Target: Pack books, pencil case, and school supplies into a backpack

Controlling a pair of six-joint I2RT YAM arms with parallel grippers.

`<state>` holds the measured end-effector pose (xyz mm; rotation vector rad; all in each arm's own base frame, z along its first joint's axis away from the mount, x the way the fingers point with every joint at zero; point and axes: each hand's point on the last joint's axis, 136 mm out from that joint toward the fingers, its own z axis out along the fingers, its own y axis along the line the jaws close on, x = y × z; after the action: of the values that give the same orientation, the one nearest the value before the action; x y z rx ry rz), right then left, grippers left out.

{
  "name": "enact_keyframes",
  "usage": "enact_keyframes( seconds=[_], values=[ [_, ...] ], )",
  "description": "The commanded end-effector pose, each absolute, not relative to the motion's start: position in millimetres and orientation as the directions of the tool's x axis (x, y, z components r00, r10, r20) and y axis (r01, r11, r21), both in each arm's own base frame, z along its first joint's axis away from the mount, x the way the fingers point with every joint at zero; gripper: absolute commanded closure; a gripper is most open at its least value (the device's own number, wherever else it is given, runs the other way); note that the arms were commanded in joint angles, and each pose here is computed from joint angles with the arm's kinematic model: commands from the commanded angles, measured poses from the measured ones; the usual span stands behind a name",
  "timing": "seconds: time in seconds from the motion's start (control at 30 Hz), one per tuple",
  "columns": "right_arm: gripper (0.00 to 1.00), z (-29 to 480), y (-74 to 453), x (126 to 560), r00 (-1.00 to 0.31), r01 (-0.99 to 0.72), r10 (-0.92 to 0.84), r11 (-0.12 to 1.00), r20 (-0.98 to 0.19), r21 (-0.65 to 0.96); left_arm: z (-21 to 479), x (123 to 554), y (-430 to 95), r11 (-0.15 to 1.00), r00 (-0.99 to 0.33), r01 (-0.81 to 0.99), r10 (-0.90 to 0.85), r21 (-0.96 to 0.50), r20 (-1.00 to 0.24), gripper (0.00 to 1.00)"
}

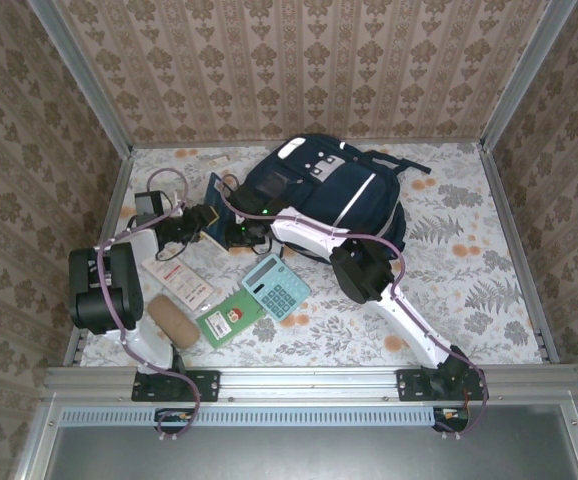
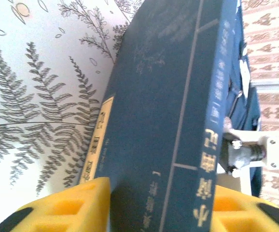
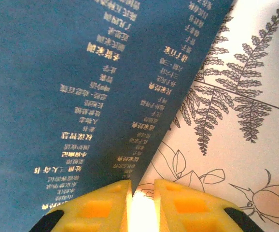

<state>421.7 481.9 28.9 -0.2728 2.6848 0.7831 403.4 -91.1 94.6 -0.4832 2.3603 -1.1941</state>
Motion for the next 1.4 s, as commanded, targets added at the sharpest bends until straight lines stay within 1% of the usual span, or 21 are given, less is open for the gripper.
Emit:
enact_keyframes(
  seconds=[0.0,0.03,0.1,0.17,0.23,0.37,0.5,0.57,0.7,0.83,0.93,1.1,1.23,1.37],
  values=[
    [0.75,28,478,417,-0.937,-0.257,-0.094,0.838,-0.336,0.482,94,402,-84,0.61,-0.839,-0.122,-0.485,-0.783,-0.247,0.73],
    [0.73,34,477,418,-0.934,-0.258,-0.089,0.84,-0.346,0.478,96,402,-83,0.623,-0.837,-0.122,-0.483,-0.773,-0.257,0.8],
    [0.65,49,475,422,-0.926,-0.26,-0.077,0.839,-0.369,0.477,101,402,-78,0.649,-0.828,-0.125,-0.485,-0.75,-0.281,0.88],
    [0.61,66,473,425,-0.915,-0.267,-0.067,0.839,-0.398,0.474,110,401,-75,0.669,-0.821,-0.12,-0.482,-0.733,-0.306,0.93],
    [0.56,85,470,428,-0.903,-0.273,-0.052,0.836,-0.427,0.476,123,401,-74,0.675,-0.815,-0.099,-0.477,-0.731,-0.33,0.99],
    [0.46,123,453,433,-0.881,-0.261,-0.008,0.841,-0.472,0.474,148,402,-74,0.67,-0.795,-0.068,-0.484,-0.739,-0.366,1.0],
    [0.39,163,433,435,-0.859,-0.239,0.075,0.817,-0.507,0.525,180,399,-87,0.622,-0.789,0.003,-0.479,-0.783,-0.384,1.0],
    [0.38,178,418,435,-0.854,-0.205,0.141,0.794,-0.501,0.573,196,397,-97,0.604,-0.79,0.04,-0.469,-0.796,-0.396,1.0],
    [0.35,210,392,430,-0.835,-0.194,0.254,0.695,-0.488,0.693,225,390,-121,0.579,-0.789,0.123,-0.436,-0.806,-0.433,1.0],
    [0.34,226,363,427,-0.844,-0.159,0.33,0.599,-0.423,0.785,250,384,-155,0.529,-0.797,0.206,-0.398,-0.823,-0.455,1.0],
    [0.34,233,345,424,-0.839,-0.141,0.378,0.544,-0.392,0.827,264,379,-184,0.488,-0.809,0.258,-0.363,-0.834,-0.462,1.0],
    [0.32,242,324,420,-0.829,-0.128,0.423,0.492,-0.365,0.861,282,373,-220,0.413,-0.825,0.303,-0.337,-0.859,-0.454,1.0],
    [0.33,252,316,420,-0.827,-0.127,0.463,0.398,-0.318,0.909,294,370,-242,0.349,-0.835,0.32,-0.335,-0.881,-0.436,1.0],
    [0.37,269,311,421,-0.823,-0.149,0.495,0.287,-0.279,0.946,295,365,-258,0.328,-0.848,0.329,-0.309,-0.885,-0.43,1.0]
  ],
)
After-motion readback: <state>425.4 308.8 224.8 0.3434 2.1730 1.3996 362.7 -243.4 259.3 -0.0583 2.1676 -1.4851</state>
